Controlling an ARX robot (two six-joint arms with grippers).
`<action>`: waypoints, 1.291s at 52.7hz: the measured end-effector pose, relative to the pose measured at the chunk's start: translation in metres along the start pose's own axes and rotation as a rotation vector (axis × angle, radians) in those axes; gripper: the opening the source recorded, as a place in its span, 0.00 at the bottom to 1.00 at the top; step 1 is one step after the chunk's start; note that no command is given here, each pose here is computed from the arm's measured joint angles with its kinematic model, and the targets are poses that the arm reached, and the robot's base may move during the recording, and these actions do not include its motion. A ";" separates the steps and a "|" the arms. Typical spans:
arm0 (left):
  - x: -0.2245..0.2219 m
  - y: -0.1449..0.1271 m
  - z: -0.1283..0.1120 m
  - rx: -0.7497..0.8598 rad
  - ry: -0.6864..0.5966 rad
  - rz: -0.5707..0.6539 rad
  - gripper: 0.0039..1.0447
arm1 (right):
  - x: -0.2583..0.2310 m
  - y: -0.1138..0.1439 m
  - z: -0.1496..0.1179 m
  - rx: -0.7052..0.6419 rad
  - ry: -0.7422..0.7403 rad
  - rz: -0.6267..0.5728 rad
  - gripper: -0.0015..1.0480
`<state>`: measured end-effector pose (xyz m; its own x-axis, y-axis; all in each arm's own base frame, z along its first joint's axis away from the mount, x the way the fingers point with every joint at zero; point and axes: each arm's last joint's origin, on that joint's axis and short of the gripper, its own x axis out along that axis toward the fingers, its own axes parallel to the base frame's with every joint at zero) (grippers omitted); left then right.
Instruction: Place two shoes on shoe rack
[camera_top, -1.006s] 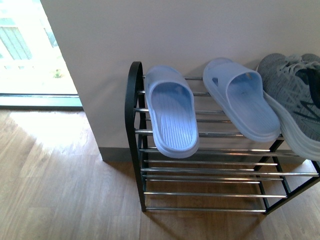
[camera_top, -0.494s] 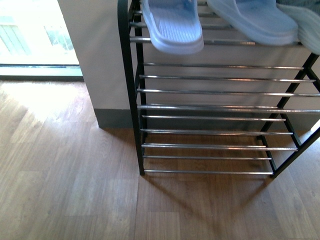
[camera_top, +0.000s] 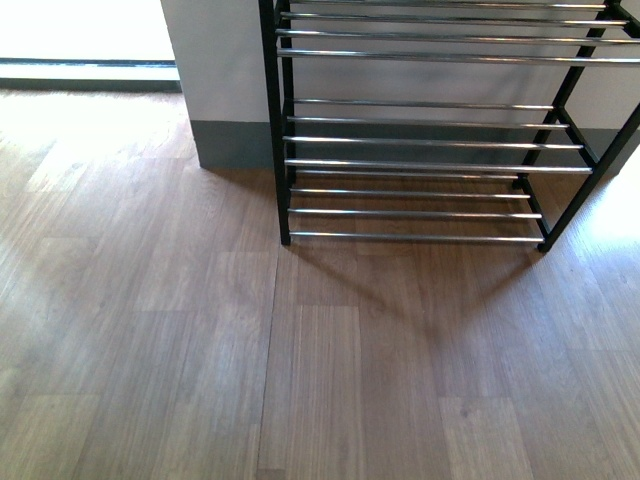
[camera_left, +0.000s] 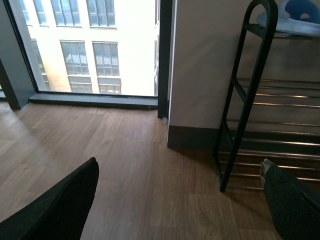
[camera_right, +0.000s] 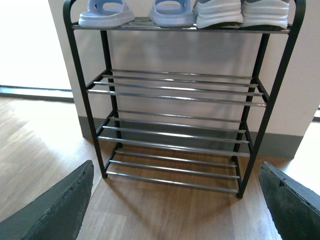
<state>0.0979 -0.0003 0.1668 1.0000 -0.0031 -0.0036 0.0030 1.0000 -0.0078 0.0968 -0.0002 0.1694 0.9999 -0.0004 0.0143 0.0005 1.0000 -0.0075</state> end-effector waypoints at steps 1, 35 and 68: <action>0.000 0.000 0.000 0.000 0.000 0.000 0.91 | 0.000 0.000 0.000 0.000 0.000 0.000 0.91; 0.000 0.000 0.000 0.000 0.000 0.000 0.91 | 0.000 0.000 0.000 0.000 0.000 -0.003 0.91; 0.000 0.000 0.000 0.000 -0.001 0.000 0.91 | 0.000 0.000 0.000 0.000 0.000 -0.003 0.91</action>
<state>0.0979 -0.0003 0.1669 1.0000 -0.0027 -0.0029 0.0026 1.0000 -0.0078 0.0968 -0.0003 0.1694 0.9999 -0.0034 0.0139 0.0035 1.0000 -0.0074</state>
